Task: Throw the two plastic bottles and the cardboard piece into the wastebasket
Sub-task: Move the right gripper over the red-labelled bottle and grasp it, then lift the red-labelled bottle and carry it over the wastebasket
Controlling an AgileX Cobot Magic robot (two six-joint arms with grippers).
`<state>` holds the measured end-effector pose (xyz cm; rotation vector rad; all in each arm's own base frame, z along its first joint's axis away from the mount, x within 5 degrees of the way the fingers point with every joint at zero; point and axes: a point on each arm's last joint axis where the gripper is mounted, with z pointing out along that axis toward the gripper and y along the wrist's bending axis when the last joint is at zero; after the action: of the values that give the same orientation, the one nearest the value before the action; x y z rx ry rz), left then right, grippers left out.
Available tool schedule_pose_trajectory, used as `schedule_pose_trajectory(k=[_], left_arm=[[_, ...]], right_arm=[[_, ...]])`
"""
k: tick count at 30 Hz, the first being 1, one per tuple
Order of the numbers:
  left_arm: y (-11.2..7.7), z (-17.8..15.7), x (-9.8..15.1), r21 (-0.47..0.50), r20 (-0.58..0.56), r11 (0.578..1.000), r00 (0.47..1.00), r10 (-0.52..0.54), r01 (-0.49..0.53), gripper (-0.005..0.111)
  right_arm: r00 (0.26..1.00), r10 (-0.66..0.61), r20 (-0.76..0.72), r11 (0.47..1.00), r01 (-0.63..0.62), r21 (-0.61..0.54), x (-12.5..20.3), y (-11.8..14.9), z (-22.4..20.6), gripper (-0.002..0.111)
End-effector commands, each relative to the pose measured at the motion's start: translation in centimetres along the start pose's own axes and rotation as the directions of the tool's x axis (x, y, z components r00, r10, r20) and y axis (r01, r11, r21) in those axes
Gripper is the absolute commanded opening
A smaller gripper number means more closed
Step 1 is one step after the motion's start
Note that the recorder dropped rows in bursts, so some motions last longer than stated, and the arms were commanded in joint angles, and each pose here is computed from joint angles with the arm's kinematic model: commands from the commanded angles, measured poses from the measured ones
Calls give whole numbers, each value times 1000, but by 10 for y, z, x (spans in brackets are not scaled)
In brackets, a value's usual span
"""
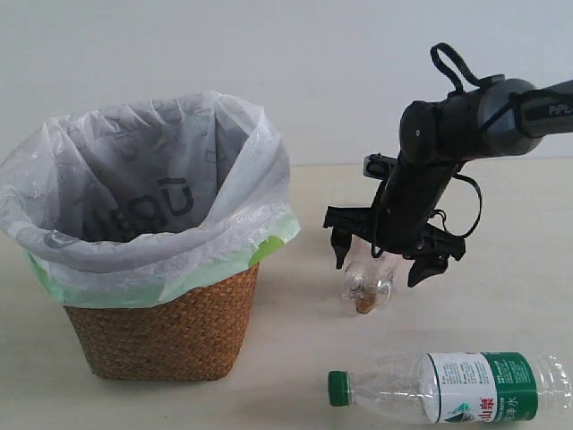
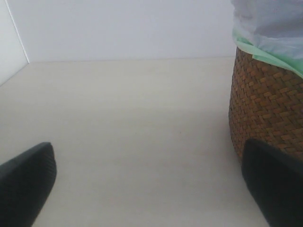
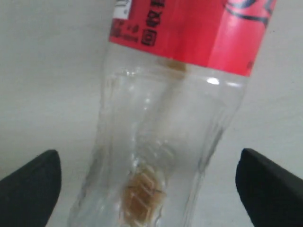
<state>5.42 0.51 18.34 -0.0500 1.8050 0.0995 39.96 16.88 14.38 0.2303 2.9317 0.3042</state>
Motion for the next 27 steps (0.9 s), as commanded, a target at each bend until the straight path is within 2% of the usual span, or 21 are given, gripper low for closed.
schedule_pose_trajectory(k=[1, 2, 3, 4, 8, 11, 14, 18, 23, 25, 27], left_arm=[[0, -1, -2, -4, 13, 1000, 1000, -10, 10, 108], [0, -1, -2, -4, 13, 1000, 1000, -10, 10, 108], [0, -1, -2, -4, 13, 1000, 1000, -10, 10, 108], [0, -1, -2, -4, 13, 1000, 1000, -10, 10, 108], [0, -1, -2, -4, 13, 1000, 1000, -10, 10, 108], [0, -1, -2, -4, 13, 1000, 1000, -10, 10, 108], [0, -1, -2, -4, 13, 1000, 1000, -10, 10, 108], [0, -1, -2, -4, 13, 1000, 1000, -10, 10, 108], [0, -1, -2, -4, 13, 1000, 1000, -10, 10, 108], [0, -1, -2, -4, 13, 1000, 1000, -10, 10, 108], [0, -1, -2, -4, 13, 1000, 1000, -10, 10, 108]], right_arm=[[999, -19, 26, 1000, 19, 7, -4, -4, 6, 54], [998, -48, 36, 999, 48, 12, -5, -4, 6, 34], [997, -65, 38, 998, 64, 18, -5, -5, 6, 23], [994, -98, 42, 995, 96, 31, -6, -6, 3, -1], [986, -149, 81, 987, 143, 69, -9, -7, -15, 0], [966, -176, 191, 968, 135, 210, -15, -16, -65, 0], [935, -207, 288, 956, 130, 264, -17, -20, -105, 0], [882, -219, 417, 963, 126, 239, -14, -17, -162, 0], [801, -170, 575, 983, 98, 154, -8, -11, -240, 0], [788, -161, 594, 986, 103, 129, -4, -10, -259, 0], [797, -178, 578, 982, 105, 157, -1, -12, -267, 0]])
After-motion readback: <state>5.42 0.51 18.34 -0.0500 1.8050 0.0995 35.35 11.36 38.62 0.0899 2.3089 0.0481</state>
